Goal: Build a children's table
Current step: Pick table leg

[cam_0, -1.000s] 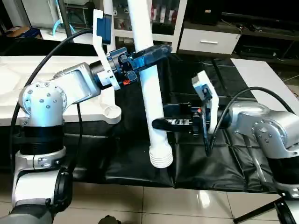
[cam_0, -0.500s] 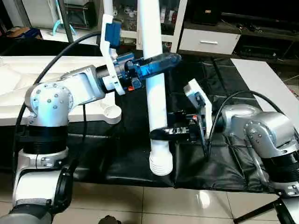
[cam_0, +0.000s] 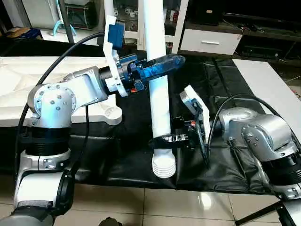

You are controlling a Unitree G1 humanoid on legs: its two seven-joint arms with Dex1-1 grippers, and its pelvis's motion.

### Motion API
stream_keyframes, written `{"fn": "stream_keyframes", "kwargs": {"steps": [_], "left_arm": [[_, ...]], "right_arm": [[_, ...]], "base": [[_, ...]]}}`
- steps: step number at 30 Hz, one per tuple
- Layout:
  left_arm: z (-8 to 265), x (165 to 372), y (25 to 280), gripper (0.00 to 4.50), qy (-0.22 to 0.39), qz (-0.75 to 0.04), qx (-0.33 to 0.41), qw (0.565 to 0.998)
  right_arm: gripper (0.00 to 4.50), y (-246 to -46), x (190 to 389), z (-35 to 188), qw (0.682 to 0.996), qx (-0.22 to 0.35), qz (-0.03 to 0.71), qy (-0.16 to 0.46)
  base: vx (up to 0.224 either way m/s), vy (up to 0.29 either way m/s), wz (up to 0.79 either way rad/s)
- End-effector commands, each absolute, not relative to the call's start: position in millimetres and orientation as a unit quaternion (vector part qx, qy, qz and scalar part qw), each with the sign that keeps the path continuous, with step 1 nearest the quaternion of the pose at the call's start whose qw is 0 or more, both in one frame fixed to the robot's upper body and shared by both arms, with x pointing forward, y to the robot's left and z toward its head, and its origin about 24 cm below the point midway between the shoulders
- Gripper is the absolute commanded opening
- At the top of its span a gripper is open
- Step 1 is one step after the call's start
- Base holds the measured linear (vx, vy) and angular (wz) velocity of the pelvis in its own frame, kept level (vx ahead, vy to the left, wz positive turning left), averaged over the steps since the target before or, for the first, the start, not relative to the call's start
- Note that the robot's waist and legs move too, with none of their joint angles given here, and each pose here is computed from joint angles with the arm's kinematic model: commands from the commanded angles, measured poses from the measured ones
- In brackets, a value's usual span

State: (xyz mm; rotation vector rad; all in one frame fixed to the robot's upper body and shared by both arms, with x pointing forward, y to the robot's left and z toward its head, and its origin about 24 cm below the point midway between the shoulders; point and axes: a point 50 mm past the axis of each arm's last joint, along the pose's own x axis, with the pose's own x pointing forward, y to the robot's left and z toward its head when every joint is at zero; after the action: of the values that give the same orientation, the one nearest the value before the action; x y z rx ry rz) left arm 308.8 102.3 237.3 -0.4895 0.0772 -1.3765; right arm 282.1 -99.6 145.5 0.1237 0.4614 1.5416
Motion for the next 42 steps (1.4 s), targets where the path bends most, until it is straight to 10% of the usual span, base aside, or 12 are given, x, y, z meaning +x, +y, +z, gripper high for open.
{"fn": "stream_keyframes", "kwargs": {"steps": [1,13,28,40,42], "left_arm": [[246.6,306.0,97.7,1.67,0.02,-0.64,-0.204,0.741],[246.2,305.8,98.5,1.67,0.019,-0.636,-0.201,0.745],[250.2,313.4,105.8,2.02,-0.001,-0.594,-0.198,0.78],[236.4,321.2,139.4,3.06,0.001,-0.519,-0.213,0.828],[227.7,326.6,151.0,3.18,0.001,-0.459,-0.208,0.864]], "right_arm": [[3.03,-100.8,283.1,146.5,0.695,0.046,0.689,0.202],[1.88,-100.9,284.5,147.3,0.695,0.052,0.689,0.2],[1.82,-101.1,286.2,147.9,0.697,0.056,0.688,0.193],[1.81,-121.0,308.5,144.0,0.797,0.092,0.58,0.14],[1.81,-130.9,324.0,143.8,0.857,0.087,0.495,0.115]], "base": [[0.0,0.0,0.0],[0.0,0.0,0.0],[0.0,0.0,0.0],[0.0,0.0,0.0],[0.0,0.0,0.0]]}}
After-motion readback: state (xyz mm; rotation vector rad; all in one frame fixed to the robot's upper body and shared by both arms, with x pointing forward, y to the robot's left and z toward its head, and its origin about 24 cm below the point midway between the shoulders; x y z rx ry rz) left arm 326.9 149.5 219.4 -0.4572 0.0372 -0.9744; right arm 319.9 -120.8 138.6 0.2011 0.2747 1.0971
